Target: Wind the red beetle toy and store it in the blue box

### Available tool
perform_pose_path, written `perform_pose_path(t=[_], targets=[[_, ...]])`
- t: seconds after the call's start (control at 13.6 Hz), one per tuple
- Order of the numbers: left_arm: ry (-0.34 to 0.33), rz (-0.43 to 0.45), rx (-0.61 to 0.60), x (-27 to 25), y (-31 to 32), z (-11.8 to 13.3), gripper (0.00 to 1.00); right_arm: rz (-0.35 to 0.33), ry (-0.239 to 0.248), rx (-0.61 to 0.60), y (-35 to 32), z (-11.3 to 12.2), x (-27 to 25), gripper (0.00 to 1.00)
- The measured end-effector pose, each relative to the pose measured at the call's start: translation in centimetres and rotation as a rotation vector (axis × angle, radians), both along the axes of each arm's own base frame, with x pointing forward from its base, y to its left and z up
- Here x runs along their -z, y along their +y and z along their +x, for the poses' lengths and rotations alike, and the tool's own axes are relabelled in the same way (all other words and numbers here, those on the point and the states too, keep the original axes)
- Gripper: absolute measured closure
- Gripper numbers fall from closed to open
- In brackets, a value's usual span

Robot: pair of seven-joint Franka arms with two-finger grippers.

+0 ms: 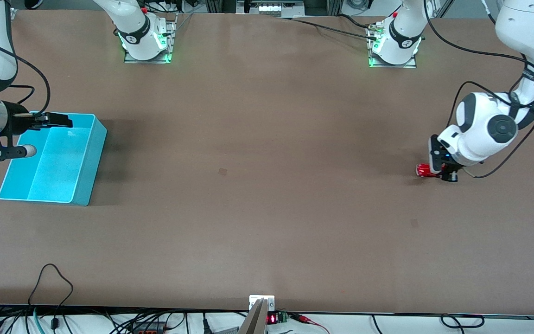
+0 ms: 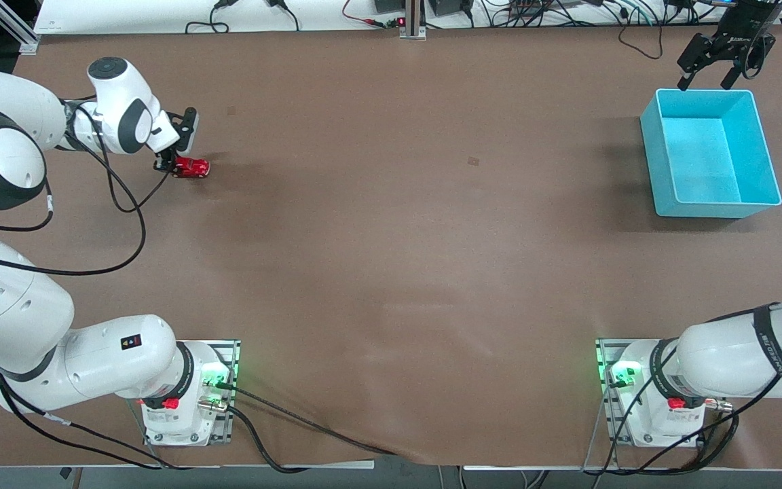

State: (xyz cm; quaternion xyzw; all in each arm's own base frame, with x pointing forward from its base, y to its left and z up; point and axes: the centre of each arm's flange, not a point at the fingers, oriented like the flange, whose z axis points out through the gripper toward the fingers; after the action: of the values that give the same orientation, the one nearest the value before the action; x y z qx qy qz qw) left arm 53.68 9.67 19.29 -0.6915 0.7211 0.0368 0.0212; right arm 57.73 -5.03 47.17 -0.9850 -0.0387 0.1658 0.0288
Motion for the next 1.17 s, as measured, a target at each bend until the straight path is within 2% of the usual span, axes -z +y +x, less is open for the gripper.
perform_pose_path(t=[0.37, 0.59, 0.66, 0.81, 0.95, 1.03, 1.17], targets=[[-0.009, 0.001, -0.078, -0.1, 5.9, -0.5, 0.58, 0.0, 0.0, 0.0, 0.0, 0.0, 0.0, 0.0], [-0.009, 0.001, -0.101, -0.1, 7.0, -0.7, 0.57, 0.0, 0.0, 0.0, 0.0, 0.0, 0.0, 0.0], [0.008, 0.001, -0.113, 0.1, 7.1, -0.8, 0.52, 0.0, 0.0, 0.0, 0.0, 0.0, 0.0, 0.0], [0.076, 0.006, -0.125, -0.6, 7.2, -0.7, 0.33, 0.0, -0.001, 0.0, 0.0, 0.0, 0.0, 0.0], [0.108, 0.016, -0.104, -5.1, 5.6, 2.2, 0.14, 0.0, -0.001, -0.001, 0.0, 0.0, 0.0, 0.0], [0.101, 0.017, -0.093, -8.4, 4.0, 3.9, 0.03, 0.0, -0.001, 0.0, 0.0, 0.0, 0.0, 0.0], [0.066, -0.006, -0.087, -14.3, 0.6, 5.9, 0.0, 0.0, -0.001, 0.0, 0.0, 0.0, 0.0, 0.0]])
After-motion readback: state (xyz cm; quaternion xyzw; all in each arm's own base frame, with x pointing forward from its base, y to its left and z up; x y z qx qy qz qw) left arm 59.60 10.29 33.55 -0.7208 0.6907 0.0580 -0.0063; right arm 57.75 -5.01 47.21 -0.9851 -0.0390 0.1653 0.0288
